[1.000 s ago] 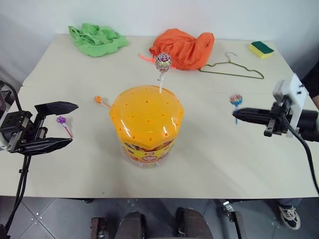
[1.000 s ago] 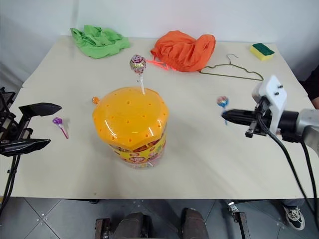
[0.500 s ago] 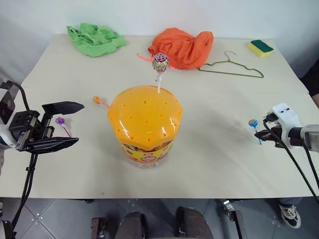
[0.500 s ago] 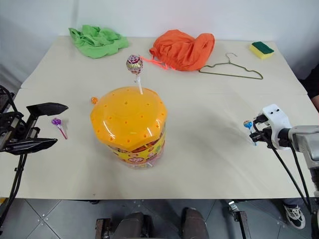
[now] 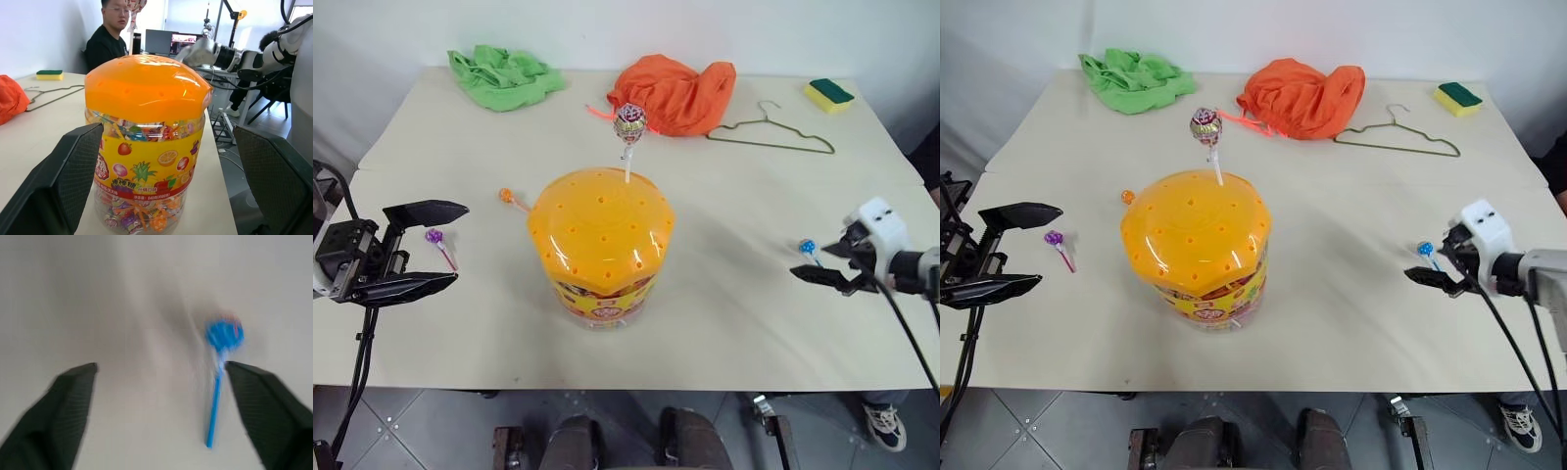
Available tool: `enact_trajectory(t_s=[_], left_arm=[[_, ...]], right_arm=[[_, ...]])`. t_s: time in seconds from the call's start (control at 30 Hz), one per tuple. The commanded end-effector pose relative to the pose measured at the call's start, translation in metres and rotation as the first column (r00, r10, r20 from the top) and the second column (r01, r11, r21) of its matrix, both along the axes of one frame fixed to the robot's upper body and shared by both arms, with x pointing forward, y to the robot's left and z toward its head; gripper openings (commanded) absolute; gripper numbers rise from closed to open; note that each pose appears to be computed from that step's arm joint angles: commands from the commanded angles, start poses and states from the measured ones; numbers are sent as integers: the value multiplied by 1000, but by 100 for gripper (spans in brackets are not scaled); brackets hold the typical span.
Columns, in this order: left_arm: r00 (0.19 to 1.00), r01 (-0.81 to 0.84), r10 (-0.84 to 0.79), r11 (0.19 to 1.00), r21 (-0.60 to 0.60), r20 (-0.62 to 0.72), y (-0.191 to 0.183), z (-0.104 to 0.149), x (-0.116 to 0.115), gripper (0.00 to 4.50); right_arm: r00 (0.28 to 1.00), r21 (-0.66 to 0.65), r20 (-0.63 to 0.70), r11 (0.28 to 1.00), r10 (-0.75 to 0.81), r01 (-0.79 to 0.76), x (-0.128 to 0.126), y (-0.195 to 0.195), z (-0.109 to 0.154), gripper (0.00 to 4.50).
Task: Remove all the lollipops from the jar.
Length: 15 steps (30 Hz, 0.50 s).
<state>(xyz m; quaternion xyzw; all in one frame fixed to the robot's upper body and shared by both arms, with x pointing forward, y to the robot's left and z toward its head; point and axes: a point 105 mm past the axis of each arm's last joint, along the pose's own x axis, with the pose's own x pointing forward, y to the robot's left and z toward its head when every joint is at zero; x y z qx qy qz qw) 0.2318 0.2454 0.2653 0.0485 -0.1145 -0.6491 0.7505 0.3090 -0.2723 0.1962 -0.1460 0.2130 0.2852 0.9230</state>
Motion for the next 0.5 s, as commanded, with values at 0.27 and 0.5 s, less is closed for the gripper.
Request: enact_trajectory(t_s=[0.27, 0.5], left_arm=[[992, 111, -111, 994, 17, 57, -5, 12, -4, 450], [991, 113, -113, 994, 9, 75, -7, 13, -1, 450]], right_arm=[[779, -10, 330, 828, 532, -561, -39, 124, 106, 448], [590, 3, 453, 661, 668, -750, -41, 180, 134, 448]])
